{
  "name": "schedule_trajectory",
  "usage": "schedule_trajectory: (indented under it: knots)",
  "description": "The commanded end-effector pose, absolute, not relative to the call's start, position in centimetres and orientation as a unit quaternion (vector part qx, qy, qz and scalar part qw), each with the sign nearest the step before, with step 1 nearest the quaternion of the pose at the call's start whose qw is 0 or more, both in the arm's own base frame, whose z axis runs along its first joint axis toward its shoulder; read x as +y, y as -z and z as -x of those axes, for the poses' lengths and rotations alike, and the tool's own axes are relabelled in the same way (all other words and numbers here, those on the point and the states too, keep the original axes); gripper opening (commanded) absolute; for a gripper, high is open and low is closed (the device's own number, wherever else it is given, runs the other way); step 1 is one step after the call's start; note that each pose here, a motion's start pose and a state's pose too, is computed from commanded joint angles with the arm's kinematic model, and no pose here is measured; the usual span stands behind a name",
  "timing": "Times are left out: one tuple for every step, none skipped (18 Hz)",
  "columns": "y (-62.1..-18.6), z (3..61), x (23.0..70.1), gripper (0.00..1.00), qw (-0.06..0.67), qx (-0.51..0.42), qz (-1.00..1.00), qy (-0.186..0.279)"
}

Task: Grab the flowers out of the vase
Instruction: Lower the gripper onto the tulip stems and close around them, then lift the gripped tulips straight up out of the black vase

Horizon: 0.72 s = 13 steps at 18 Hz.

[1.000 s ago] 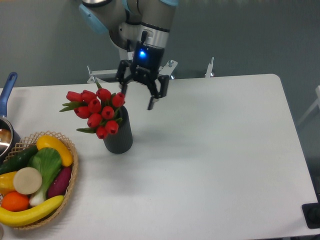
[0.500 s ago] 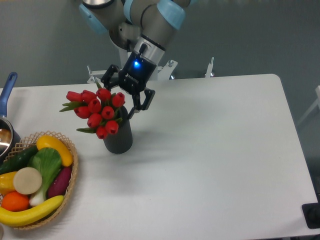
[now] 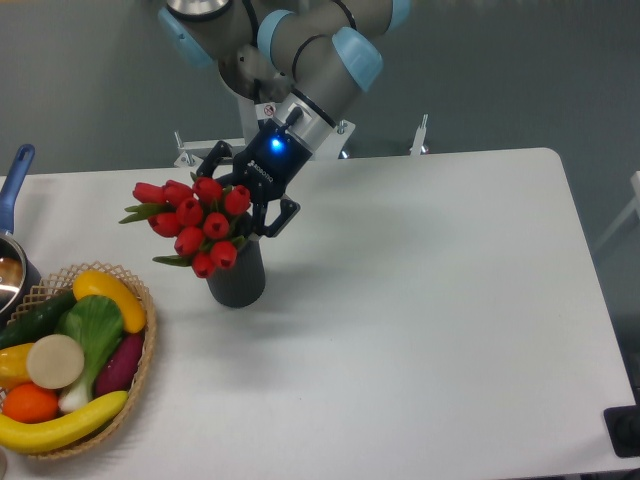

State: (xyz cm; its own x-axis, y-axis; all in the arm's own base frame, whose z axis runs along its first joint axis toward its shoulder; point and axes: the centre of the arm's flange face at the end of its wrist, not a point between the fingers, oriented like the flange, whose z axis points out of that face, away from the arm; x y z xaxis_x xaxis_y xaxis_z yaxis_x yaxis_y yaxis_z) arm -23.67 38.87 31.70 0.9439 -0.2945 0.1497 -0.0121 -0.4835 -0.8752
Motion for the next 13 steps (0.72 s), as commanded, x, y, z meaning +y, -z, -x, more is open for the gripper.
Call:
schedule_trajectory:
  knots:
    - [-31.9,23.7,38.8,0.00,0.501,0.091,0.849,0.139]
    - [-32.0,23.6,38.8,0.00,0.501,0.091,0.849,0.138]
    - [-32.2,23.7,38.7,0.00,0.502,0.091,0.849,0.137]
    - [-32.3,23.6,38.7,0.00,0.502,0.090,0.849,0.136]
    - [-32.6,23.5,38.5,0.00,0.503,0.089,0.849,0.135]
    - [-32.7,23.2,38.4,0.00,0.503,0.088,0.849,0.134]
    - [-33.0,23.1,38.3,0.00,0.504,0.088,0.849,0.132]
    - [-33.3,23.1,38.1,0.00,0.506,0.086,0.849,0.129]
    - [-33.7,23.0,38.0,0.00,0.507,0.084,0.848,0.127]
    - [-34.3,22.7,37.9,0.00,0.508,0.077,0.848,0.129]
    - [-35.0,22.4,37.8,0.00,0.509,0.068,0.848,0.130]
    - [-35.9,22.2,37.7,0.00,0.511,0.061,0.848,0.129]
    - [-36.7,22.0,37.5,0.00,0.513,0.056,0.847,0.126]
